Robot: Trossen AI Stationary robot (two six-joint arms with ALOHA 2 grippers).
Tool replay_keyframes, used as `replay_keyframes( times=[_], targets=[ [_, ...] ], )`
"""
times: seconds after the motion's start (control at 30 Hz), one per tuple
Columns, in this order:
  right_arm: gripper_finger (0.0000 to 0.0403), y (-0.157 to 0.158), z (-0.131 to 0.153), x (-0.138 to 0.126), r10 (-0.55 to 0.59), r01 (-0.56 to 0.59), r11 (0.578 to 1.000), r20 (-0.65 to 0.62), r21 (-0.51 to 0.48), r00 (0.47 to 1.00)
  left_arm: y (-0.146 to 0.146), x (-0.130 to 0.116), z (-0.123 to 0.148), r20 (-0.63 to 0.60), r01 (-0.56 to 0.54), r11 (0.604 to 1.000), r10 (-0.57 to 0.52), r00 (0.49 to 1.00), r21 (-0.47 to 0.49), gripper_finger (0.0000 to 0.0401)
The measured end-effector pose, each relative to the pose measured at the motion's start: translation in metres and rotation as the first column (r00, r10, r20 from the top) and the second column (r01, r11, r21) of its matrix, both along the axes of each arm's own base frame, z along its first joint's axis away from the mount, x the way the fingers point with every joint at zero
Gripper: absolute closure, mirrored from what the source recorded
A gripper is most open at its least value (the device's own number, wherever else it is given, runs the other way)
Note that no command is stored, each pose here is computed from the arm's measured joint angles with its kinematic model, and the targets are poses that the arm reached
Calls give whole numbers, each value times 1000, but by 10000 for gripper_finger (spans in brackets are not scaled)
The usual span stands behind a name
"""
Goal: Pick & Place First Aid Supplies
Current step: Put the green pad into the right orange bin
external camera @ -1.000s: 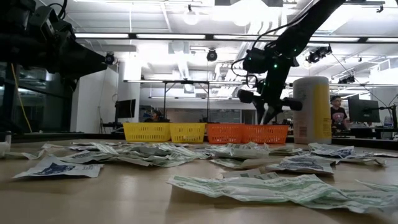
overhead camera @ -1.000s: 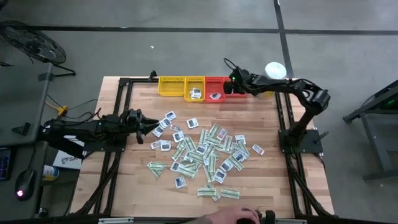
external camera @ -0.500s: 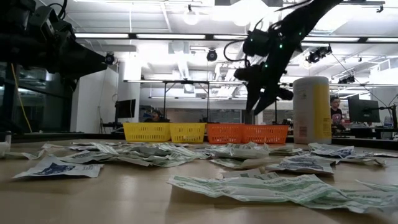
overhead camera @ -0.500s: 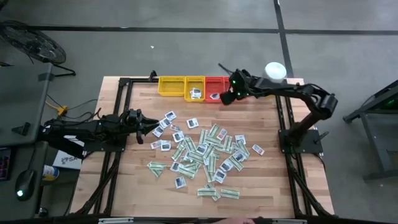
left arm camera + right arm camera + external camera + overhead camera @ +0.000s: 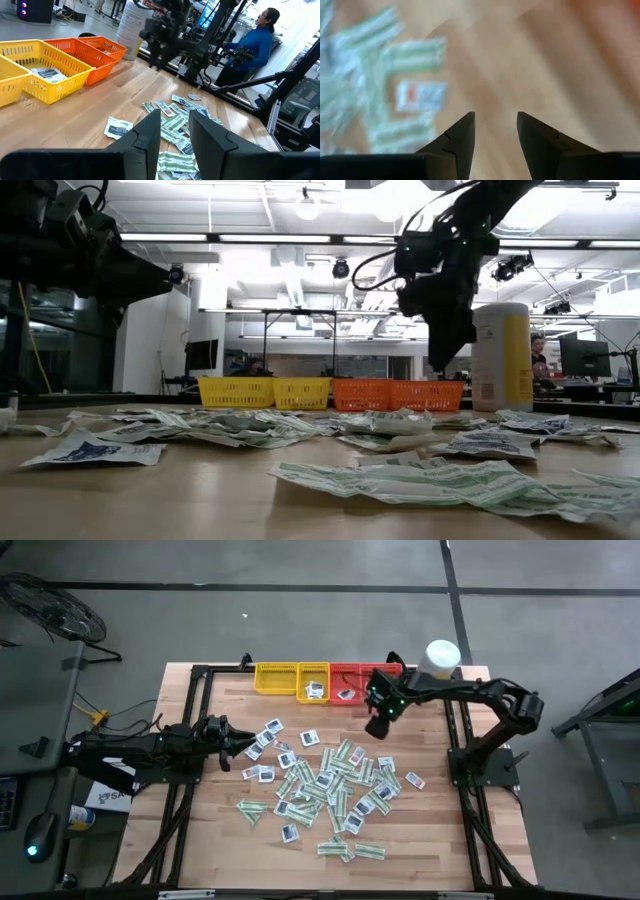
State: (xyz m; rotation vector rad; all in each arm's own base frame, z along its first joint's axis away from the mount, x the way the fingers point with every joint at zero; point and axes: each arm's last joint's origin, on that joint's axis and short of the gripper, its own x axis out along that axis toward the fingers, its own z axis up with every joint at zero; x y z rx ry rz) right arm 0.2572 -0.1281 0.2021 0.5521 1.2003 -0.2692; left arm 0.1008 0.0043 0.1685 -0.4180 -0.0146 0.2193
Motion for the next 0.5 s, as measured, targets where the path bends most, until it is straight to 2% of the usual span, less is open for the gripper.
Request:
replay_keyframes(
  times=[0.07, 0.17, 0.3, 0.5],
  targets=[
    [263, 5, 0, 0, 111, -112, 993, 34, 42, 993, 0, 0, 0, 0, 0, 1000, 0, 1000, 0, 300],
    [263, 12, 0, -2, 279, -284, 955, 69, 85, 958, 0, 0, 0, 0, 0, 1000, 0, 1000, 0, 300],
    [263, 19, -6, -6, 455, -459, 882, 54, 109, 889, 0, 0, 0, 0, 0, 1000, 0, 1000, 0, 300],
    [263, 25, -20, -8, 649, -648, 748, 47, 145, 760, 0, 0, 0, 0, 0, 1000, 0, 1000, 0, 300]
  ],
)
